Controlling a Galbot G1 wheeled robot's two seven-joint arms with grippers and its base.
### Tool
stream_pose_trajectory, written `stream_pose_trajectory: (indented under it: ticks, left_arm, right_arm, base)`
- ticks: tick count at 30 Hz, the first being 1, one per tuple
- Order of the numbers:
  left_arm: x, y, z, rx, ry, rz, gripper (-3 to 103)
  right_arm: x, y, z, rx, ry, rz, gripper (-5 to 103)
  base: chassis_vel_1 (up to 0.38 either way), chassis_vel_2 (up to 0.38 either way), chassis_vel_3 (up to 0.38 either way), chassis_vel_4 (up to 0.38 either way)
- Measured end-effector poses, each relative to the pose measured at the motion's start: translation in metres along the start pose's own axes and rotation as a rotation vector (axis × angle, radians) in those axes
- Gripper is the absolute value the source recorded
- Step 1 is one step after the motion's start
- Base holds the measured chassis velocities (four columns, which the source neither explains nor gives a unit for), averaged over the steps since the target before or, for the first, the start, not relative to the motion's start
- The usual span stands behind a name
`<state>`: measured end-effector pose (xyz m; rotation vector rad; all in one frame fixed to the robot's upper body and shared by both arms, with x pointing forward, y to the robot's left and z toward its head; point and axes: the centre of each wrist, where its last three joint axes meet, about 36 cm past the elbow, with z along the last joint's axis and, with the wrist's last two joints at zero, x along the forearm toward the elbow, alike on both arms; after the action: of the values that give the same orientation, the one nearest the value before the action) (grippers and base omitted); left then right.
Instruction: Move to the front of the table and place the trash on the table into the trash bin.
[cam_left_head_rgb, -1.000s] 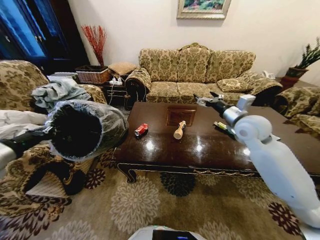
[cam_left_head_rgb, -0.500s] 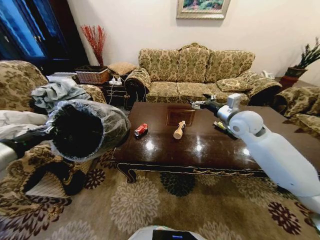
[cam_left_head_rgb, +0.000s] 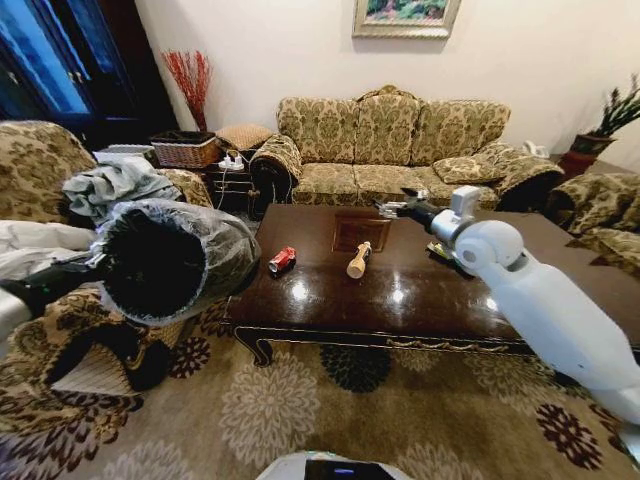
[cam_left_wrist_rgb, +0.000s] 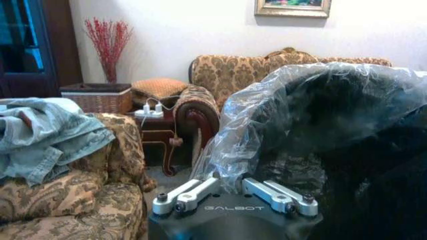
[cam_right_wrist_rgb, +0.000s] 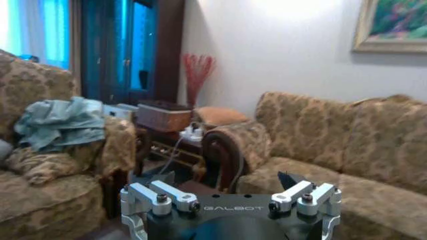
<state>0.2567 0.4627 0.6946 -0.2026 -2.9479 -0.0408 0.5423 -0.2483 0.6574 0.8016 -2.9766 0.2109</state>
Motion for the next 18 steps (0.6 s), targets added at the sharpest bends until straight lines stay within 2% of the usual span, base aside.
stream_pose_trajectory:
  ticks: [1,3,4,5,7,8,9,11,12,15,17,18]
  left_arm:
    - [0.0,0.0,0.0,0.0,0.0,0.0,0]
    - [0.003,-0.001,-0.001,-0.004,-0.002,-0.005,0]
    - [0.007,-0.001,-0.001,-0.007,-0.002,-0.011,0]
    - [0.007,-0.001,-0.001,-0.007,-0.002,-0.011,0]
    - [0.012,-0.001,-0.001,-0.009,-0.002,-0.02,0]
    - [0.012,-0.001,-0.001,-0.009,-0.002,-0.02,0]
    - [0.014,-0.001,-0.001,-0.011,-0.002,-0.025,0]
    - [0.018,-0.001,-0.002,-0.016,-0.005,-0.037,0]
    - [0.018,-0.001,-0.002,-0.016,-0.005,-0.037,0]
    - [0.025,0.0,-0.003,-0.023,-0.005,-0.058,0]
    - [0.026,0.0,-0.004,-0.024,-0.004,-0.061,0]
    - [0.028,0.0,-0.004,-0.026,-0.003,-0.066,0]
  right_arm:
    - [0.0,0.0,0.0,0.0,0.0,0.0,100]
    - [-0.018,0.014,0.004,-0.017,0.014,-0.019,100]
    - [-0.038,0.03,0.008,-0.045,0.028,-0.038,100]
    - [-0.038,0.03,0.008,-0.045,0.028,-0.038,100]
    - [-0.063,0.051,0.017,-0.091,0.046,-0.052,100]
    - [-0.063,0.051,0.017,-0.091,0.046,-0.052,100]
    - [-0.073,0.06,0.021,-0.119,0.054,-0.052,100]
    - [-0.098,0.087,0.031,-0.229,0.083,-0.026,100]
    - [-0.098,0.087,0.031,-0.229,0.083,-0.026,100]
    - [-0.13,0.126,0.052,-0.363,0.14,0.034,100]
    - [-0.134,0.132,0.054,-0.382,0.146,0.043,100]
    - [-0.144,0.147,0.058,-0.43,0.157,0.062,100]
  base:
    - [0.0,0.0,0.0,0.0]
    - [0.0,0.0,0.0,0.0]
    - [0.0,0.0,0.0,0.0]
    - [0.0,0.0,0.0,0.0]
    - [0.0,0.0,0.0,0.0]
    - [0.0,0.0,0.0,0.0]
    - [0.0,0.0,0.0,0.0]
    - [0.0,0.0,0.0,0.0]
    - [0.0,0.0,0.0,0.0]
    - [0.0,0.0,0.0,0.0]
    - [0.0,0.0,0.0,0.0]
    - [0.0,0.0,0.0,0.0]
